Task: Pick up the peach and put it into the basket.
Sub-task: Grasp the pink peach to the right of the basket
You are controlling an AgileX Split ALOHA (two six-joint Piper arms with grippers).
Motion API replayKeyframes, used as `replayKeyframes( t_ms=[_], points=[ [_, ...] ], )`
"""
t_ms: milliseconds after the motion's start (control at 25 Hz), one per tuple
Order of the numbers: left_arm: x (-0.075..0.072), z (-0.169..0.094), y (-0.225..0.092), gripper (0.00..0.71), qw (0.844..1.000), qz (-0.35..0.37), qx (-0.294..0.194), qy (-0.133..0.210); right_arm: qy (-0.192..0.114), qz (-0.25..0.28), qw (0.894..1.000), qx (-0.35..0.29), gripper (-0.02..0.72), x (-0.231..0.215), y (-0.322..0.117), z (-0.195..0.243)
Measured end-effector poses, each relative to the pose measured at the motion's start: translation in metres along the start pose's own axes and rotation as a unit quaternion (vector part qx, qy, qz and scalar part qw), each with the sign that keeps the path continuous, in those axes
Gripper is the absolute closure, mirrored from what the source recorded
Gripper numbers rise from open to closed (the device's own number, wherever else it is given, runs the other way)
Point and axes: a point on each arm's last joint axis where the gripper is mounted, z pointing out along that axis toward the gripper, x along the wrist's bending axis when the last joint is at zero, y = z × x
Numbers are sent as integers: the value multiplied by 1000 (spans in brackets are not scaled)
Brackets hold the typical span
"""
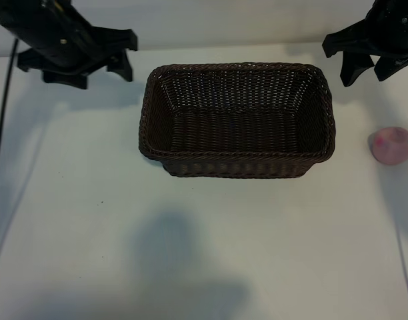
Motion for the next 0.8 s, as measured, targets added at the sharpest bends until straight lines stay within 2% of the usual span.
replayKeyframes(
  t_ms=[200,360,600,680,800],
  points=[
    [1,-11,-7,70,1000,5,27,11,0,0,1000,0,197,0,0,0],
    [0,-24,-7,84,1000,8,14,10,0,-1,1000,0,214,0,0,0],
    [-1,-36,-6,113,1000,10,-7,5,-26,-6,1000,0,268,-5,0,0],
    [-2,-36,-6,121,1000,10,-8,4,-34,-9,999,0,258,-6,0,0],
    [-2,-36,-6,125,1000,10,-10,4,-48,-6,999,0,194,-9,0,0]
  ],
)
